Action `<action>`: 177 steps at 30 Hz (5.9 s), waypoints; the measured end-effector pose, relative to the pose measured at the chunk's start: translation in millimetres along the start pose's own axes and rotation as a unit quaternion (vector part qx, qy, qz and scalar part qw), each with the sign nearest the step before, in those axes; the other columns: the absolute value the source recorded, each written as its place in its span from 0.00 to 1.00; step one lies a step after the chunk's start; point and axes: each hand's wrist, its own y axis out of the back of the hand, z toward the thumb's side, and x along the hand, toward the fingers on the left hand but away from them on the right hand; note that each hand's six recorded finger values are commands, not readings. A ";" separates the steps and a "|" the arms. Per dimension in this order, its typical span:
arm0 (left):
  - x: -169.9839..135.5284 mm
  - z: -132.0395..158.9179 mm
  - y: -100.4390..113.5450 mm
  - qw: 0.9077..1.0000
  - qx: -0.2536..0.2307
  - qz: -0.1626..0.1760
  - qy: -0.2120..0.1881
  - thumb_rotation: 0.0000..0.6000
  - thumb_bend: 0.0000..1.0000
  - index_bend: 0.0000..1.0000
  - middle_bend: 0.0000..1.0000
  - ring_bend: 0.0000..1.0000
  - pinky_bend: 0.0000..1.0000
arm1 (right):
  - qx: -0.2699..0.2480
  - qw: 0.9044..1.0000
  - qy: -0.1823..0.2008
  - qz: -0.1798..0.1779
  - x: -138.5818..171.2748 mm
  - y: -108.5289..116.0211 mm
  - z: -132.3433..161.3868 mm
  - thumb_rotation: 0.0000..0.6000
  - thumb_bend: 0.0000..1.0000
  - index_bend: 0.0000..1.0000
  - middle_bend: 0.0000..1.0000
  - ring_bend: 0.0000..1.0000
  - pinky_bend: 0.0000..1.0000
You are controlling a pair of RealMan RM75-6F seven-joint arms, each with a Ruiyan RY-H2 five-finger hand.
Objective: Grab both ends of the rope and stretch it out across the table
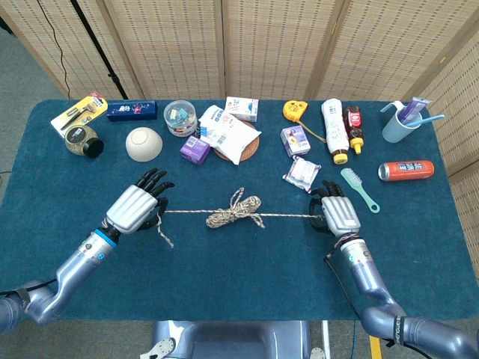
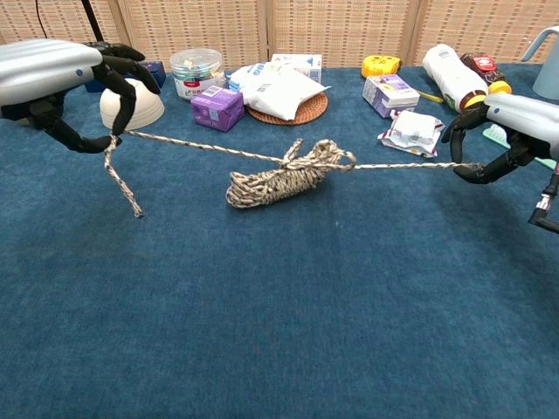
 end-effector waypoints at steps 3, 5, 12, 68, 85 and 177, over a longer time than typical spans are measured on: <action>-4.8 -11.7 8.0 1.000 0.003 0.008 0.015 1.00 0.36 0.77 0.23 0.02 0.00 | 0.003 1.000 -0.002 -0.005 -0.2 4.7 -3.0 1.00 0.42 0.66 0.27 0.01 0.00; -7.0 -17.1 11.6 1.000 0.004 0.011 0.022 1.00 0.36 0.77 0.23 0.02 0.00 | 0.004 1.000 -0.003 -0.008 -0.3 6.9 -4.6 1.00 0.42 0.66 0.27 0.01 0.00; -18.5 -39.3 27.4 0.998 0.017 0.024 0.048 1.00 0.36 0.77 0.23 0.02 0.00 | 0.011 1.000 -0.011 -0.022 -0.5 20.1 -14.7 1.00 0.42 0.66 0.27 0.01 0.00; -73.9 -178.1 99.2 0.966 0.116 0.064 0.223 1.00 0.36 0.77 0.23 0.02 0.00 | 0.049 0.987 -0.114 -0.103 15.5 103.2 -106.3 1.00 0.42 0.67 0.28 0.02 0.00; -89.7 -210.3 120.0 0.951 0.130 0.076 0.270 1.00 0.36 0.77 0.23 0.02 0.00 | 0.052 0.981 -0.142 -0.124 24.0 122.9 -128.3 1.00 0.42 0.67 0.28 0.02 0.00; -111.7 -121.7 69.6 0.970 0.007 0.031 0.242 1.00 0.15 0.23 0.08 0.00 0.00 | 0.030 0.993 0.007 -0.118 55.4 139.9 -42.7 1.00 0.29 0.17 0.04 0.00 0.00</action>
